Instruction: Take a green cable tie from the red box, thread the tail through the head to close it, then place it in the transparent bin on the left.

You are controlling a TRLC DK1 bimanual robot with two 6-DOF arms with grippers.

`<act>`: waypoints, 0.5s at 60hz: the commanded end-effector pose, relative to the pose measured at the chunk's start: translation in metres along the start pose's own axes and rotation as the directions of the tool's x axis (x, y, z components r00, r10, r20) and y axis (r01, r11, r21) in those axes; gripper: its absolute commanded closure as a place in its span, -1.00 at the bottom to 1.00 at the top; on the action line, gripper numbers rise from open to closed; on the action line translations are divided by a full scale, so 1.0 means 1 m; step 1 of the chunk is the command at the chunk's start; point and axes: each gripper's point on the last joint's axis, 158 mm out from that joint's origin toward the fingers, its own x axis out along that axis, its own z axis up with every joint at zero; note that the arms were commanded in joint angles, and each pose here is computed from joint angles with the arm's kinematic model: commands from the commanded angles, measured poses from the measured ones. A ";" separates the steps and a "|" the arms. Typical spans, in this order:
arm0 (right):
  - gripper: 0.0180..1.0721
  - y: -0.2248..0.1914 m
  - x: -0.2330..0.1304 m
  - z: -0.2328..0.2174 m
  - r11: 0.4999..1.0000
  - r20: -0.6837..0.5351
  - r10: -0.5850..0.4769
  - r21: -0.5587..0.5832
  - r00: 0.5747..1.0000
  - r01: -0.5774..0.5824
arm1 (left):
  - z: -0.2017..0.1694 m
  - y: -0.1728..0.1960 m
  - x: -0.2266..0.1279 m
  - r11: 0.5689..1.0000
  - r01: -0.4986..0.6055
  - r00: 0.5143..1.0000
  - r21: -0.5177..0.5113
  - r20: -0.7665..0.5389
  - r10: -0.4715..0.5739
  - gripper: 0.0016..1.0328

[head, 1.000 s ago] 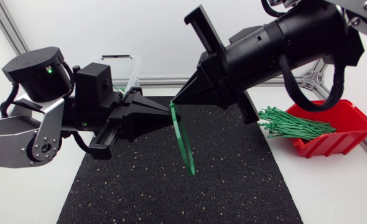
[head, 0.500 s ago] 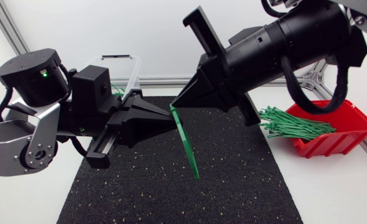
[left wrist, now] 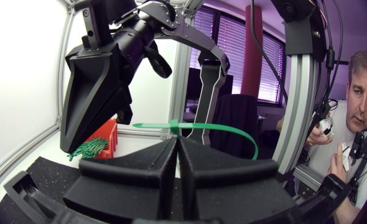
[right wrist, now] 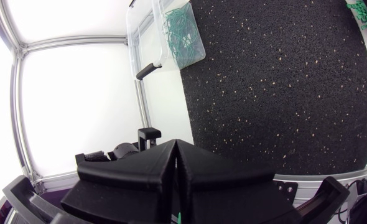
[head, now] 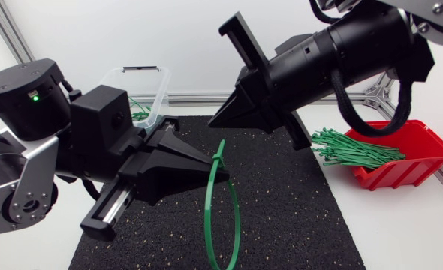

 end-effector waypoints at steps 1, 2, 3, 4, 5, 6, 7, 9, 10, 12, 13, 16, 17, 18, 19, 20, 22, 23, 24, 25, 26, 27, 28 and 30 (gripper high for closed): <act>0.88 -0.003 0.004 0.003 1.000 0.003 -0.010 -0.002 1.000 0.010 | -0.008 0.005 -0.003 1.000 -0.007 1.000 0.001 -0.009 0.007 0.93; 0.88 -0.002 0.004 0.003 1.000 0.005 -0.007 -0.005 1.000 0.007 | -0.009 0.007 -0.004 1.000 -0.010 1.000 -0.002 -0.011 0.010 0.93; 0.88 -0.002 0.003 0.004 1.000 0.011 -0.008 -0.006 1.000 0.008 | -0.010 0.010 -0.005 1.000 -0.017 1.000 0.000 -0.012 0.017 0.93; 0.88 -0.002 0.003 0.005 1.000 0.019 -0.008 -0.007 1.000 0.008 | -0.011 0.013 -0.006 1.000 -0.024 1.000 0.000 -0.013 0.024 0.93; 0.88 -0.003 0.003 0.006 1.000 0.023 -0.009 -0.007 1.000 0.010 | -0.012 0.016 -0.008 0.999 -0.032 0.999 -0.002 -0.013 0.032 0.93; 0.88 -0.003 0.002 0.006 1.000 0.024 -0.007 -0.008 1.000 0.007 | -0.012 0.017 -0.009 0.999 -0.037 0.999 -0.001 -0.013 0.037 0.93; 0.88 -0.003 0.002 0.006 1.000 0.026 -0.007 -0.006 1.000 0.008 | -0.014 0.021 -0.010 0.999 -0.043 0.999 -0.002 -0.015 0.043 0.93; 0.88 -0.003 0.001 0.007 1.000 0.034 -0.008 -0.008 0.999 0.008 | -0.017 0.026 -0.012 0.998 -0.057 0.998 -0.003 -0.018 0.057 0.93; 0.88 -0.003 0.001 0.008 1.000 0.039 -0.008 -0.009 0.999 0.009 | -0.018 0.028 -0.013 0.998 -0.062 0.998 -0.002 -0.019 0.062 0.93; 0.88 -0.002 -0.001 0.010 1.000 0.051 -0.006 -0.014 0.999 0.007 | -0.021 0.033 -0.015 0.998 -0.070 0.997 -0.003 -0.022 0.069 0.93; 0.86 -0.001 -0.003 0.010 1.000 0.056 -0.002 -0.020 0.998 0.003 | -0.021 0.033 -0.015 0.997 -0.071 0.997 -0.003 -0.022 0.071 0.93; 0.62 0.000 -0.006 0.011 1.000 0.068 -0.001 -0.030 0.998 0.003 | -0.025 0.036 -0.017 0.997 -0.077 0.997 0.005 -0.026 0.077 0.93; 0.56 0.001 -0.007 0.011 0.999 0.075 -0.002 -0.038 0.997 0.005 | -0.027 0.038 -0.018 0.997 -0.080 0.996 0.007 -0.028 0.080 0.93; 0.55 0.001 -0.007 0.009 0.999 0.073 -0.002 -0.049 0.997 0.005 | -0.027 0.039 -0.018 0.997 -0.082 0.996 0.010 -0.028 0.082 0.93; 0.55 0.002 -0.006 0.005 0.998 0.072 -0.005 -0.066 0.997 0.010 | -0.029 0.041 -0.018 0.996 -0.085 0.996 0.012 -0.030 0.085 0.93; 0.55 0.001 -0.006 0.005 0.997 0.074 -0.008 -0.072 0.997 0.014 | -0.030 0.042 -0.019 0.996 -0.086 0.996 0.011 -0.031 0.086 0.93; 0.55 -0.001 -0.005 0.006 0.996 0.090 -0.020 -0.085 0.996 0.028 | -0.031 0.045 -0.020 0.996 -0.092 0.995 0.013 -0.033 0.093 0.93; 0.54 -0.002 -0.004 0.006 0.995 0.091 -0.024 -0.092 0.996 0.033 | -0.033 0.047 -0.020 0.996 -0.094 0.995 0.013 -0.035 0.094 0.93; 0.47 -0.004 -0.003 0.005 0.995 0.091 -0.031 -0.091 0.995 0.039 | -0.034 0.048 -0.020 0.995 -0.095 0.995 0.015 -0.036 0.096 0.93; 0.40 -0.007 -0.001 0.004 0.995 0.084 -0.037 -0.093 0.996 0.044 | -0.034 0.049 -0.020 0.995 -0.095 0.995 0.018 -0.036 0.096 0.93; 0.39 -0.007 -0.001 0.003 0.994 0.084 -0.038 -0.098 0.996 0.047 | -0.035 0.050 -0.020 0.995 -0.095 0.995 0.020 -0.038 0.096 0.93; 0.39 -0.010 0.000 0.003 0.994 0.081 -0.046 -0.100 0.996 0.054 | -0.036 0.050 -0.020 0.995 -0.095 0.995 0.021 -0.039 0.096 0.93; 0.39 -0.010 0.000 0.003 0.993 0.080 -0.048 -0.101 0.996 0.056 | -0.036 0.050 -0.020 0.995 -0.095 0.995 0.023 -0.038 0.096 0.93; 0.39 -0.014 0.001 0.002 0.992 0.078 -0.057 -0.105 0.995 0.065 | -0.037 0.052 -0.019 0.995 -0.093 0.995 0.026 -0.041 0.094 0.93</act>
